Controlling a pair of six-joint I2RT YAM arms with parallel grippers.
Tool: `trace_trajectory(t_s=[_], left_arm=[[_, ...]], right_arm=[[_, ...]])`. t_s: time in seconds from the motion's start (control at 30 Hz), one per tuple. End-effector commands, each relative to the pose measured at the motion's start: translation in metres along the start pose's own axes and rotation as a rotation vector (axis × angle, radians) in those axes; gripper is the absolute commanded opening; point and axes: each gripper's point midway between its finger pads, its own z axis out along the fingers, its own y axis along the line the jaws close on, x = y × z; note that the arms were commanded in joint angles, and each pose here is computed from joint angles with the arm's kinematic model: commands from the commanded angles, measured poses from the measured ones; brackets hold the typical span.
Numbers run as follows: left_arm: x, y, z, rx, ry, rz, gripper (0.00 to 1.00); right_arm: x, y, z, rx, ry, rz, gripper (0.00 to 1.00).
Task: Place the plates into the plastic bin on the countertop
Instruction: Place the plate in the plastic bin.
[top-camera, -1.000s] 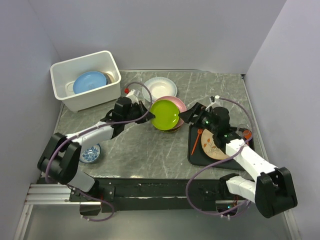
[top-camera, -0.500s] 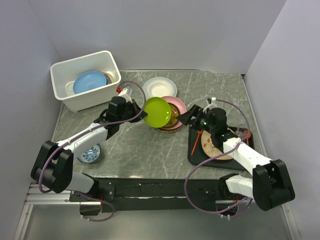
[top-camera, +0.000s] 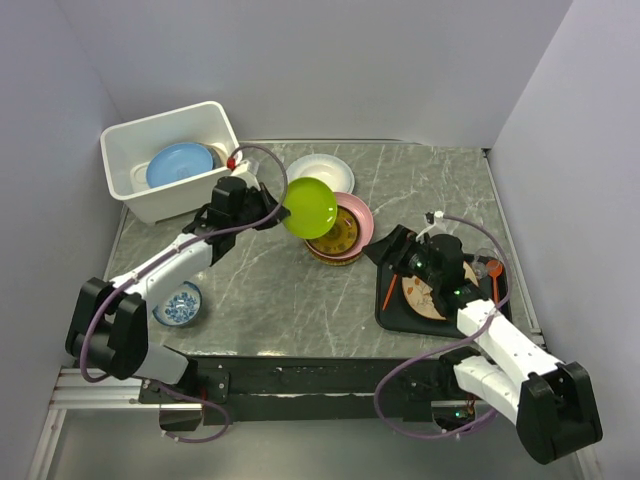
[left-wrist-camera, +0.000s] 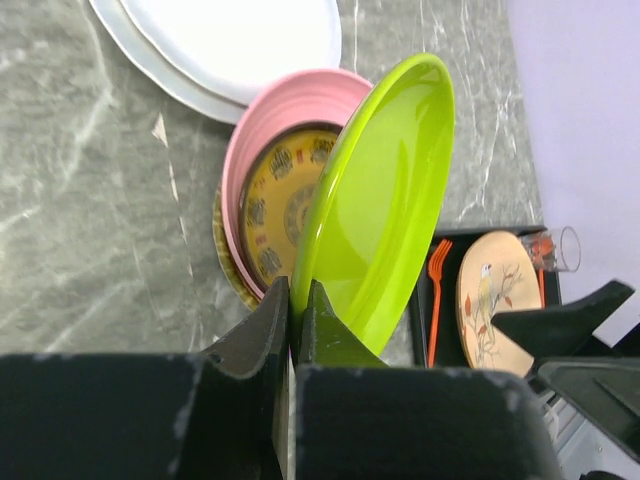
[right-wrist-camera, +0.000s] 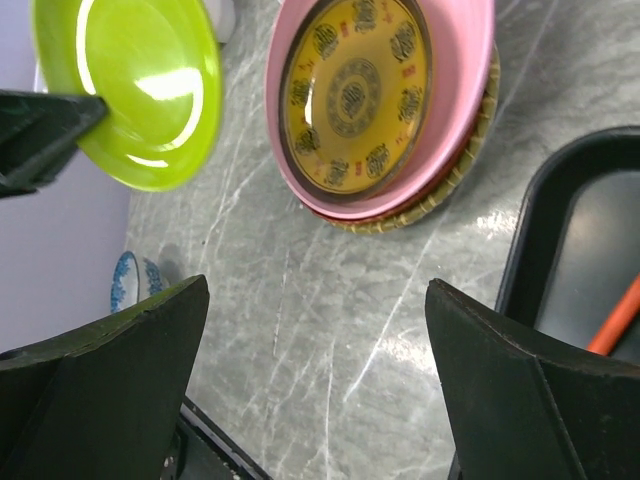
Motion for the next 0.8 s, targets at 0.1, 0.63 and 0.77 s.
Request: trace_trajectory(t_s=[0.1,0.63,0.77], left_arm=[[-0.053,-0.006,-0.017,0.021,-0.101,0.005,0.01],[-0.188,0.045,-0.079,-0.149,-0.374,-0.085,0.01],[-0.202,0.059,-0.075,-0.183,-0.386,-0.106,0.01]], right_arm=[[-0.007,0.007,0.005,-0.021,-0.014,-0.027,0.96],[0.006,0.032,0.068,-0.113,0.161,-0.031,0.96],[0.014,0.032,0.071,-0.109,0.185,-0.032,0.96]])
